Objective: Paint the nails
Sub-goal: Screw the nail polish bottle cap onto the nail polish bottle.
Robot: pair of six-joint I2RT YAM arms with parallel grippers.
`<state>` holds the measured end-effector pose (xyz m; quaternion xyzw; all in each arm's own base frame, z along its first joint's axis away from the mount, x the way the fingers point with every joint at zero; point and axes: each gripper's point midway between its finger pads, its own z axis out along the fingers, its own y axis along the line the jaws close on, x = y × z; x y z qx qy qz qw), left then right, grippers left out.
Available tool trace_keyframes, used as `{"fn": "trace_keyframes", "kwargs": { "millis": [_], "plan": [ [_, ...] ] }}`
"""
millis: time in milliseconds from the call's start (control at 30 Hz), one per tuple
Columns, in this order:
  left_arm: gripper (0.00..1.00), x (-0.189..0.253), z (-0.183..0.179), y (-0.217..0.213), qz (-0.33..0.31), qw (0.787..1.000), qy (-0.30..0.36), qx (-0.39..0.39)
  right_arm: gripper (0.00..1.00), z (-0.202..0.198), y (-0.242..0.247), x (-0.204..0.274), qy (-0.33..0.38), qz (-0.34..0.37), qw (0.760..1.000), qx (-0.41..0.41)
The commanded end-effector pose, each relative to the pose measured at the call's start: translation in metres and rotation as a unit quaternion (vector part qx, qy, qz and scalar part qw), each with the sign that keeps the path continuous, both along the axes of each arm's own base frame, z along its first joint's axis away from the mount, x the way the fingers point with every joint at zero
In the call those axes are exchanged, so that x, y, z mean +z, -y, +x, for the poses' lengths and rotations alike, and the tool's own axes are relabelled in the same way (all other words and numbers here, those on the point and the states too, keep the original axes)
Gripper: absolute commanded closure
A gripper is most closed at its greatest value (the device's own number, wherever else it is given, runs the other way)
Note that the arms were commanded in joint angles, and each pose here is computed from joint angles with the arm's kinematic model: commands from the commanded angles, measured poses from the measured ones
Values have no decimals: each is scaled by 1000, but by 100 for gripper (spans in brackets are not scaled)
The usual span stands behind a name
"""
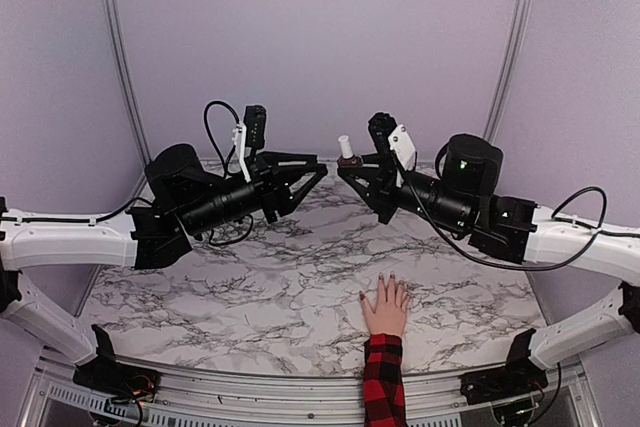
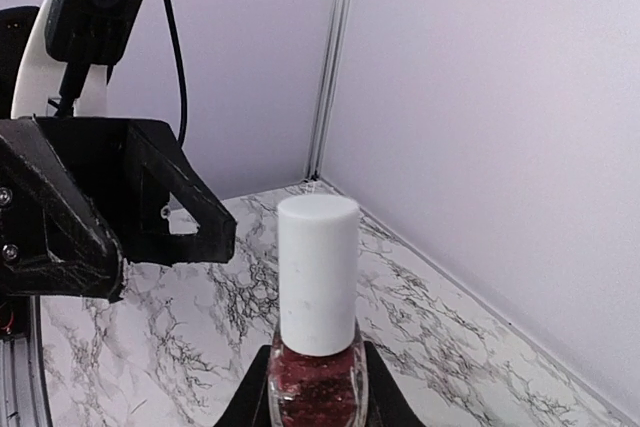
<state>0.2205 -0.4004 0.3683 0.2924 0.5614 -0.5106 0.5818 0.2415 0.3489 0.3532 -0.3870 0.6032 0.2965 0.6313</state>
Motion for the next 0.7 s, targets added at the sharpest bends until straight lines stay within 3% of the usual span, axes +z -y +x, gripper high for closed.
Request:
{"fn": "trace_keyframes", "kwargs": {
  "millis": [0, 400, 467, 667],
  "plan": [
    [59, 3, 19, 2, -18, 998, -41, 44, 100, 20, 6, 16, 39, -5, 993, -114],
    [62, 0, 42, 18, -32, 994, -77, 70, 100, 17, -12, -2, 64, -62, 983, -158],
    [66, -2, 43, 21, -31, 994, -81, 68, 100, 18, -13, -3, 66, -67, 982, -162],
    [89, -4, 42, 24, -30, 994, -85, 62, 100, 16, -15, -5, 70, -72, 982, -158]
  ]
}}
